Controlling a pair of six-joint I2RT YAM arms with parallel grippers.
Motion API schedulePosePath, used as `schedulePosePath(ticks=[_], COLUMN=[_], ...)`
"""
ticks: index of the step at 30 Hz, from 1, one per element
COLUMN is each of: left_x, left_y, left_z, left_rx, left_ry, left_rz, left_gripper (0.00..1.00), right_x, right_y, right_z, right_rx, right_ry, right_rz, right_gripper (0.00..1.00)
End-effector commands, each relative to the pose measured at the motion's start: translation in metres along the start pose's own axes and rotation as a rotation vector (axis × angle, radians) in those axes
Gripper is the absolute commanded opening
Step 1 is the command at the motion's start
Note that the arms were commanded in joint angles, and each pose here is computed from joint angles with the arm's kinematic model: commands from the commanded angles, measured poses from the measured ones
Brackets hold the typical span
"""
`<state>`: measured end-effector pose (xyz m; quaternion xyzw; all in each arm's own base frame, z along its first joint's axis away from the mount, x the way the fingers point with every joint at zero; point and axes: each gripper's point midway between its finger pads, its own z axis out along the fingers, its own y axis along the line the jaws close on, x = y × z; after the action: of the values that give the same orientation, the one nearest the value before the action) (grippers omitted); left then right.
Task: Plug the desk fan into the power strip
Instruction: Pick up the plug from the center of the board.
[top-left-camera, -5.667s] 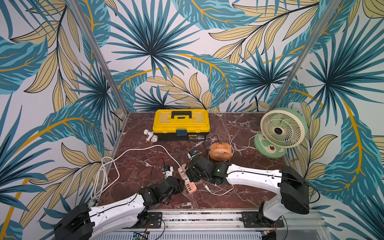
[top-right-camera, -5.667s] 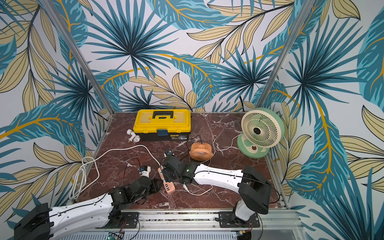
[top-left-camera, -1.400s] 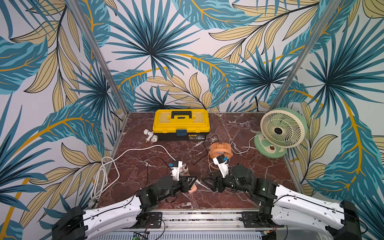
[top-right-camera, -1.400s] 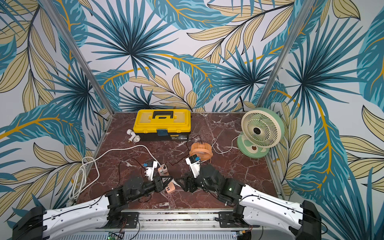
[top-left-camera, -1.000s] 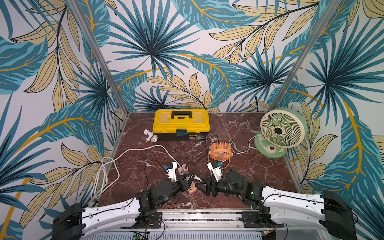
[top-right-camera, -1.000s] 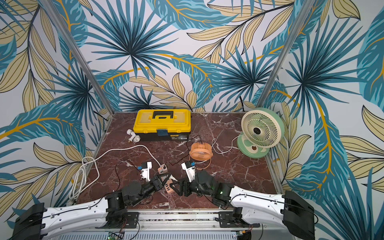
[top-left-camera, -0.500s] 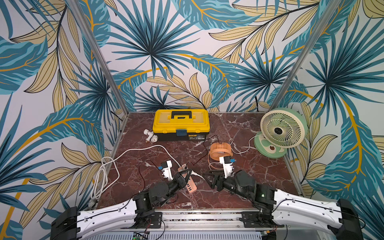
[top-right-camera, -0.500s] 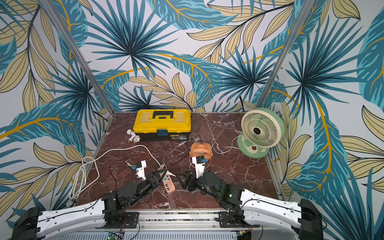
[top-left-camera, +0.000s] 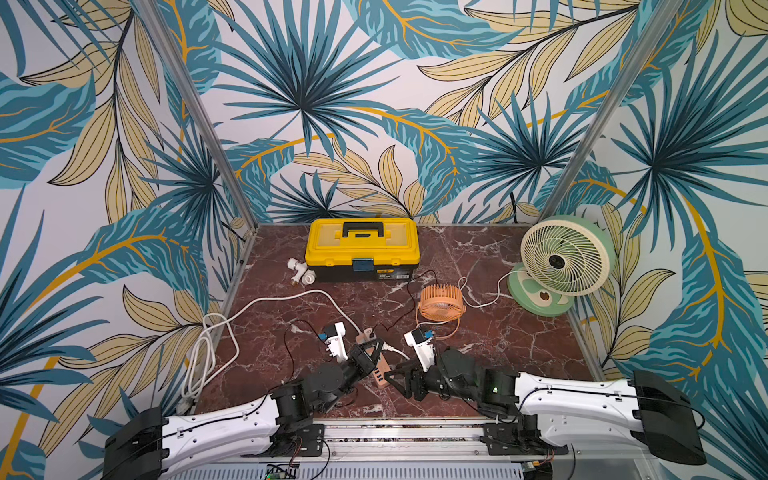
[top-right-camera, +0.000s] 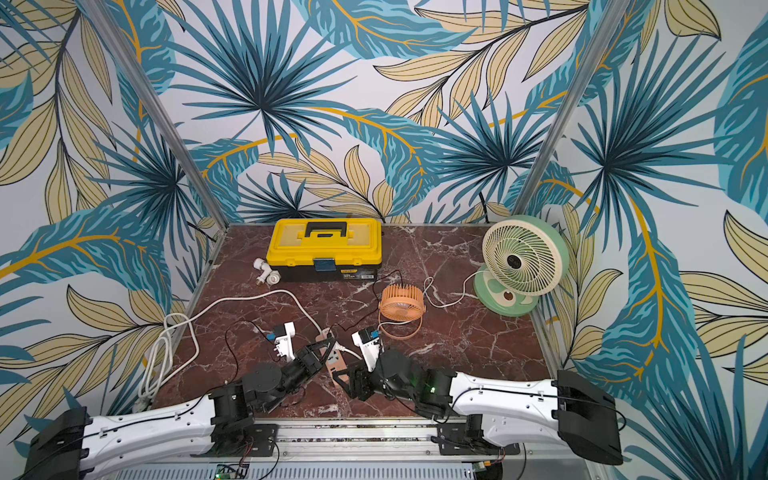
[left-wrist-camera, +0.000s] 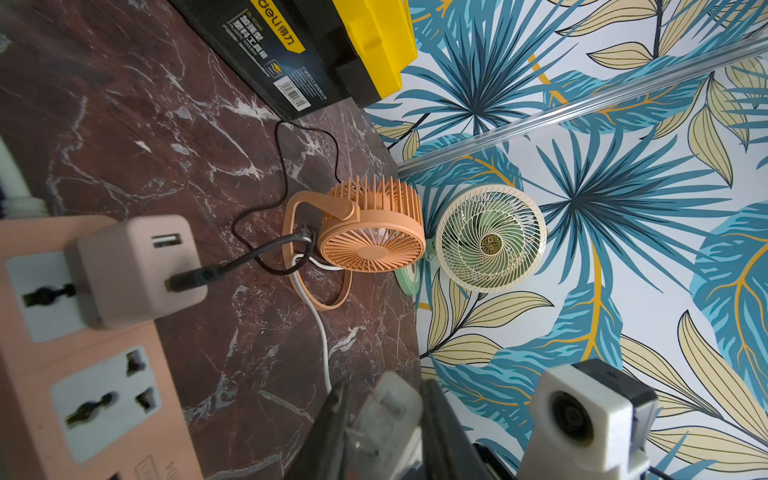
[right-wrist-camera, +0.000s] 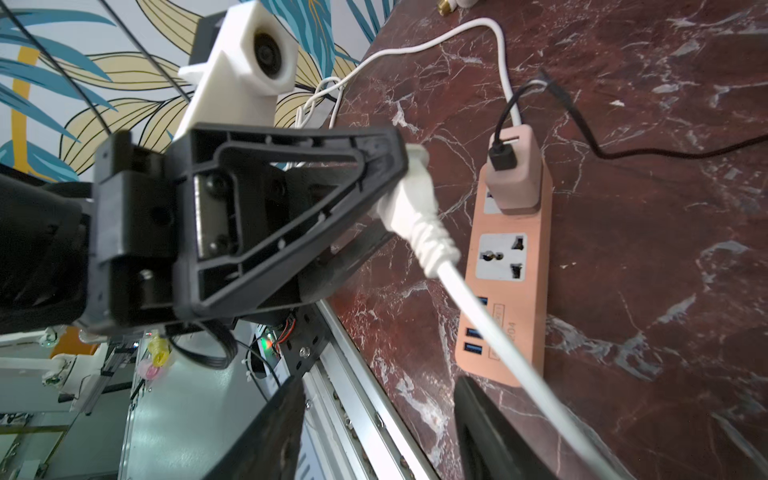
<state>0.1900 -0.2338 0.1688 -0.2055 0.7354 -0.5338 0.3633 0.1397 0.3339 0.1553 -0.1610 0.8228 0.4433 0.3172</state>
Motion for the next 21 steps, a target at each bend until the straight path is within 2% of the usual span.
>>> schedulePosePath(ticks=[1, 5, 10, 21], left_x=[0.000, -0.001, 0.001, 0.003], left_y=[-0.008, -0.009, -0.008, -0.008], left_z=[-0.001, -0.002, -0.002, -0.002], left_rx=[0.036, 0.041, 0.047, 0.050], left_ry=[-0.001, -0.002, 0.008, 0.017], left_rz=[-0.024, -0.044, -0.069, -0.078], left_gripper=[0.00, 0.00, 0.00, 0.00], right_x=[-0.036, -0.054, -0.072, -0.080], right_y=[0.010, 0.005, -0.010, -0.011], right_z=[-0.003, -0.007, -0.011, 0.000], right_rx=[-0.014, 0.013, 0.037, 0.006], right_ry=[-0.163, -0.255, -0.336, -0.333], right_rz=[0.047, 0.066, 0.115, 0.143], right_gripper=[0.59, 0.56, 0.48, 0.39])
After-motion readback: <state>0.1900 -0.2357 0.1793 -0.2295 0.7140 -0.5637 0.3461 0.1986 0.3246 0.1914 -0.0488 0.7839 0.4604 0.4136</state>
